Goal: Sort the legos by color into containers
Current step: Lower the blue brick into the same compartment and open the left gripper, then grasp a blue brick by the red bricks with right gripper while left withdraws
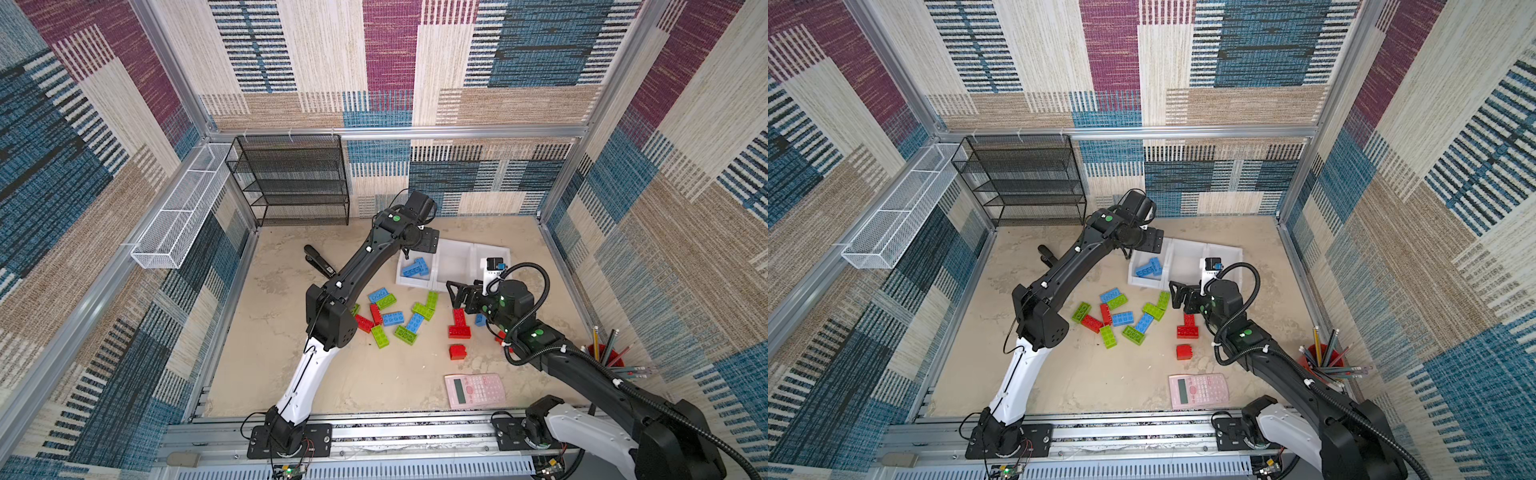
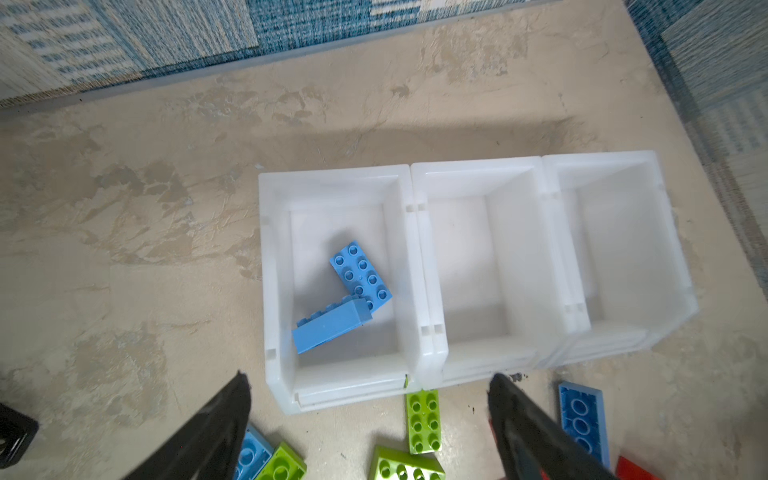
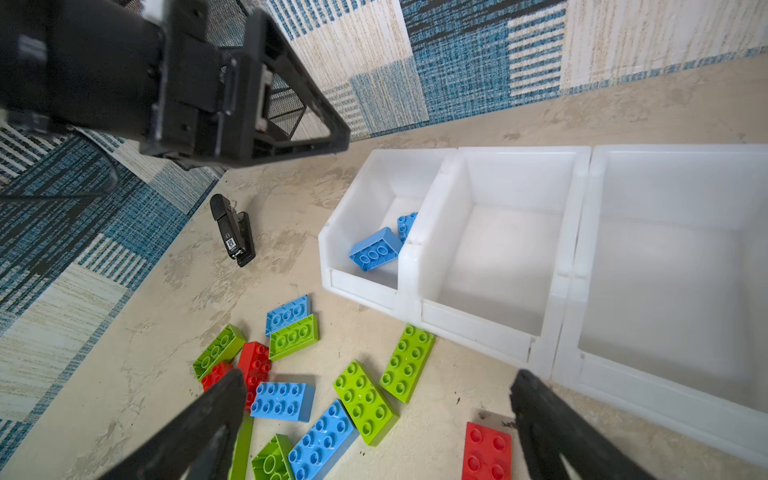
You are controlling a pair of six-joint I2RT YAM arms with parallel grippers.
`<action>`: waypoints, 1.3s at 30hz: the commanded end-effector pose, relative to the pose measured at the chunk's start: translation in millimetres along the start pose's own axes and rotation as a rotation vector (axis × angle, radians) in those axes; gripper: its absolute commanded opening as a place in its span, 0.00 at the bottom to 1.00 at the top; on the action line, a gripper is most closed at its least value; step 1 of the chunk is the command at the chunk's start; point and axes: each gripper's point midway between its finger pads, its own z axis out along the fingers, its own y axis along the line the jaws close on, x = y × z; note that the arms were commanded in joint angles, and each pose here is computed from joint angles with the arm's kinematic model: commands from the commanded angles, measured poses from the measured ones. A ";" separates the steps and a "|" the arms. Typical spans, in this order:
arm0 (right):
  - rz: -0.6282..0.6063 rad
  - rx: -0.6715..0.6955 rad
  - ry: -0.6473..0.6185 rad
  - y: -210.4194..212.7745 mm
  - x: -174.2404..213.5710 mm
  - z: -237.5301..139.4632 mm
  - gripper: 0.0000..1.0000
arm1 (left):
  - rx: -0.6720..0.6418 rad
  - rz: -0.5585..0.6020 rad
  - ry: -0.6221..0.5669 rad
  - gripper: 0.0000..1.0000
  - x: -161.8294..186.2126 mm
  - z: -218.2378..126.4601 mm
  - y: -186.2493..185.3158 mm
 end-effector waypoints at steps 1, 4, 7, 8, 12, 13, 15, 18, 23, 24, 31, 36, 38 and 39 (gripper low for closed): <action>0.011 0.065 0.005 -11.7 2.0 -7.0 0.99 | 0.007 0.019 -0.043 0.90 -10.0 -26.9 1.5; 0.018 0.109 0.019 -20.8 7.5 -14.4 0.98 | 0.006 0.017 -0.064 0.90 -8.0 -51.2 6.1; 0.046 0.148 0.052 -28.3 16.0 -18.4 0.95 | 0.018 0.014 -0.083 0.90 1.4 -74.4 10.9; 0.058 0.156 0.065 -29.8 19.6 -18.6 0.94 | 0.020 0.012 -0.086 0.90 6.8 -80.4 13.2; 0.105 0.190 0.125 -36.9 35.7 -19.3 0.89 | 0.034 -0.001 -0.099 0.89 35.6 -107.6 25.0; 0.113 0.198 0.136 -38.4 38.7 -19.9 0.88 | 0.035 0.000 -0.098 0.89 44.1 -113.6 28.2; 0.132 0.215 0.167 -41.9 47.0 -20.0 0.84 | 0.029 0.008 -0.098 0.89 61.6 -125.3 36.5; 0.139 0.239 0.227 -46.6 61.4 -17.6 0.80 | 0.009 0.024 -0.091 0.89 85.2 -140.3 49.9; 0.148 0.268 0.314 -53.1 83.8 -10.5 0.74 | -0.019 0.056 -0.080 0.89 118.2 -156.8 67.2; 0.148 0.284 0.322 -55.6 85.4 -9.9 0.71 | -0.022 0.059 -0.079 0.89 123.2 -161.2 69.7; 0.137 0.385 0.396 -72.9 102.2 -8.3 0.61 | 0.061 0.030 -0.058 0.89 160.4 -177.3 69.2; 0.142 0.440 0.438 -83.7 116.9 -6.1 0.57 | 0.057 0.022 -0.019 0.88 190.5 -160.6 76.6; 0.143 0.462 0.445 -87.2 118.3 -4.7 0.57 | 0.054 0.028 0.004 0.88 198.0 -154.1 77.7; 0.141 0.471 0.452 -88.5 119.6 -4.3 0.57 | 0.055 0.031 0.011 0.88 198.3 -153.0 77.2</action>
